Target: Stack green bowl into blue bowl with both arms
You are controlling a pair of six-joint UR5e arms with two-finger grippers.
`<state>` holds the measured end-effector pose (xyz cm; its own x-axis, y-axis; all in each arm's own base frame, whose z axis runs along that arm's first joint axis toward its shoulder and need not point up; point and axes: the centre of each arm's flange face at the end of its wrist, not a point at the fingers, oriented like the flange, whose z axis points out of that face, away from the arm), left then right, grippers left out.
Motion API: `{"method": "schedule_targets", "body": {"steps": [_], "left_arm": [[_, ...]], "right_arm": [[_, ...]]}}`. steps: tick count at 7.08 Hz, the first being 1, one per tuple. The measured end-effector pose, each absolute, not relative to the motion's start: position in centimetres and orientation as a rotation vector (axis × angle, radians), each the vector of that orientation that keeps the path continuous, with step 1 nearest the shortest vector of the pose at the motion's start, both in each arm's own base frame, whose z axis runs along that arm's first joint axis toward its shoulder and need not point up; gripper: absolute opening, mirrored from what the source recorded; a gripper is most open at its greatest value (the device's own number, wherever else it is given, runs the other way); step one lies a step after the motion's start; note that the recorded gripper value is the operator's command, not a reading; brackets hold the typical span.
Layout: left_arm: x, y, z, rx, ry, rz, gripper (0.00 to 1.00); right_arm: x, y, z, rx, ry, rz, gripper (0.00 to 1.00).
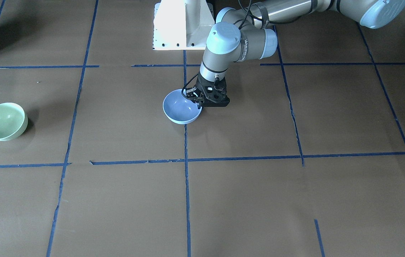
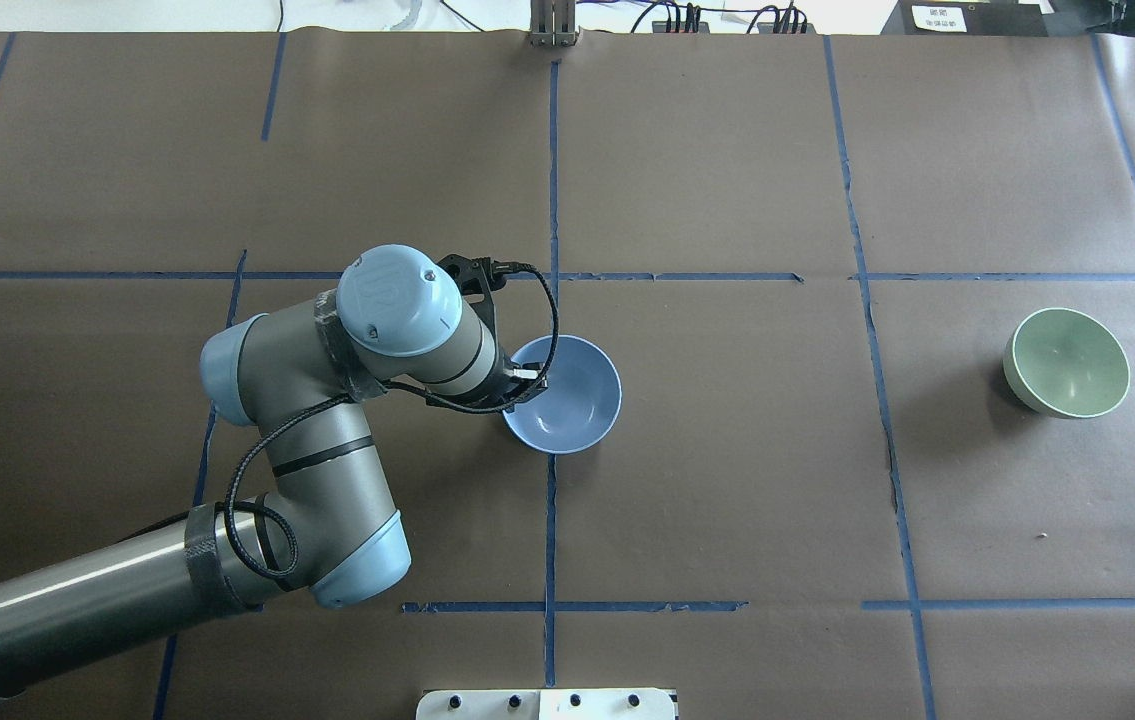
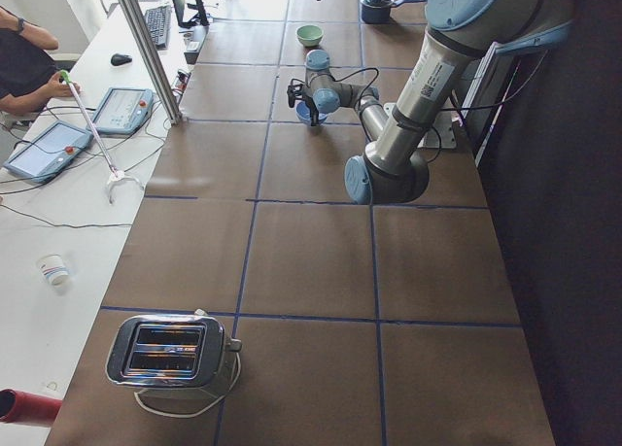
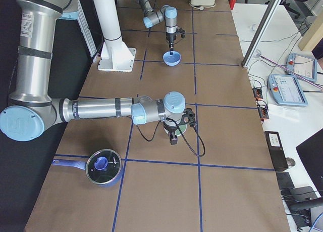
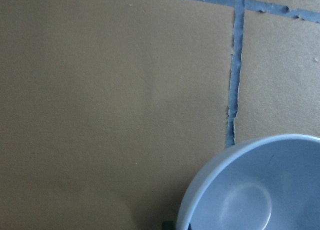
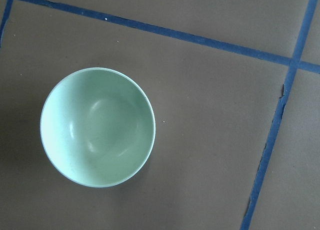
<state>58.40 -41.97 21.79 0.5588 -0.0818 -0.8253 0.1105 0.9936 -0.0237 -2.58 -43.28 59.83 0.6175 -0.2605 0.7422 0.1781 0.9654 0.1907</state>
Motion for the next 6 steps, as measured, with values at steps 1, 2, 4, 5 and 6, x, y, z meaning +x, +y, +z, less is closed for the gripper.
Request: {"method": "schedule_targets", "body": {"steps": [1,2,4,5,6], "left_arm": [[58.2,-42.0,21.8,0.034,0.972,-0.115,0.99],[57.6,-42.1,21.3,0.041,0.981,-0.119,0.99],[54.3,-42.0,21.3,0.052,1.001,-0.145,0.99],[52.3,-41.7,22.0,0.056,1.008,-0.157,0.99],[50.7,-41.5,22.7,0.059,1.009,-0.166,0.99]], "right_arm": [[-2.8,-43.3,59.9,0.098,-0.871,-0.257,1.00],[-3.3,-43.5,59.8,0.088,-0.870,-0.253,1.00],[-5.9,-46.1,58.8,0.065,-0.870,-0.192,0.99],[-7.3,-47.5,59.3,0.071,-0.873,-0.143,0.99],[-9.1,-48.3,60.5,0.094,-0.874,-0.080,0.96]]}}
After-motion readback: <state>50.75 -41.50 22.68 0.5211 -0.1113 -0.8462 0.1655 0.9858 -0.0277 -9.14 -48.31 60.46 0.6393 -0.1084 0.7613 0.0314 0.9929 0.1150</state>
